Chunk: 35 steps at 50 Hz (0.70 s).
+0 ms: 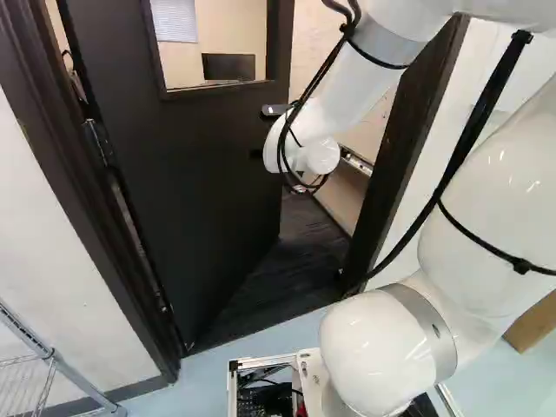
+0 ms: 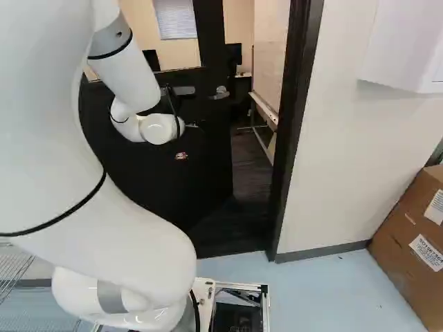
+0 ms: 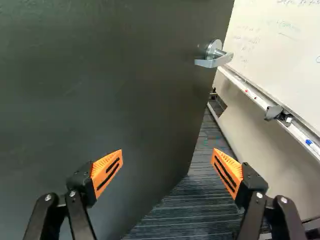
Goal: Open the door and move inside
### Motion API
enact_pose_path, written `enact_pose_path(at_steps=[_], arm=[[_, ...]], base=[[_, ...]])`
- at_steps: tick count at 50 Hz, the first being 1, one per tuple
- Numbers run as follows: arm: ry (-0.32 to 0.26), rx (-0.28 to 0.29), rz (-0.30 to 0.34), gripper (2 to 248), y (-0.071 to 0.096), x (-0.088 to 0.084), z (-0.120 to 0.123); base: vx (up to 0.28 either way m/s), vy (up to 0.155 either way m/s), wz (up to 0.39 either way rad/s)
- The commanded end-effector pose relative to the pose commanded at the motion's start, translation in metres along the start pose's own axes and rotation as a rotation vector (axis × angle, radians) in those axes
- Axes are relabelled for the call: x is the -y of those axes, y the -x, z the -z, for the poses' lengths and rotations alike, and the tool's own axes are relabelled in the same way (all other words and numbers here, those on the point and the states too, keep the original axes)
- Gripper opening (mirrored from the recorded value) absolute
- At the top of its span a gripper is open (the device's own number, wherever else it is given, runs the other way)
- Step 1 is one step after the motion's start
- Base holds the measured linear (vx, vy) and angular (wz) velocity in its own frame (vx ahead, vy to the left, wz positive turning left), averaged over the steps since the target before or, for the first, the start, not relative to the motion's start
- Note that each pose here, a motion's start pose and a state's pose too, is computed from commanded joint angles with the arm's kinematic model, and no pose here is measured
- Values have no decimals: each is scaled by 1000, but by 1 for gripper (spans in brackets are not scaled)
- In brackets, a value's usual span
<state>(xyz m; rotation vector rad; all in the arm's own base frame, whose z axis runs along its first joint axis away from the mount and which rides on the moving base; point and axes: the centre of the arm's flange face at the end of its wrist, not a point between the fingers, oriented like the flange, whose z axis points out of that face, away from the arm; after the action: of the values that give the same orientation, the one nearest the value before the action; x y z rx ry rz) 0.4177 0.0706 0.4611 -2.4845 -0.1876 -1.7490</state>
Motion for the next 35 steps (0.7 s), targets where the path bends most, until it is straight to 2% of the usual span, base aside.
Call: enact_pose_path(at_steps=[35], arm=[[0,0,0,247,0,0,0]], base=[[97,53,-6]])
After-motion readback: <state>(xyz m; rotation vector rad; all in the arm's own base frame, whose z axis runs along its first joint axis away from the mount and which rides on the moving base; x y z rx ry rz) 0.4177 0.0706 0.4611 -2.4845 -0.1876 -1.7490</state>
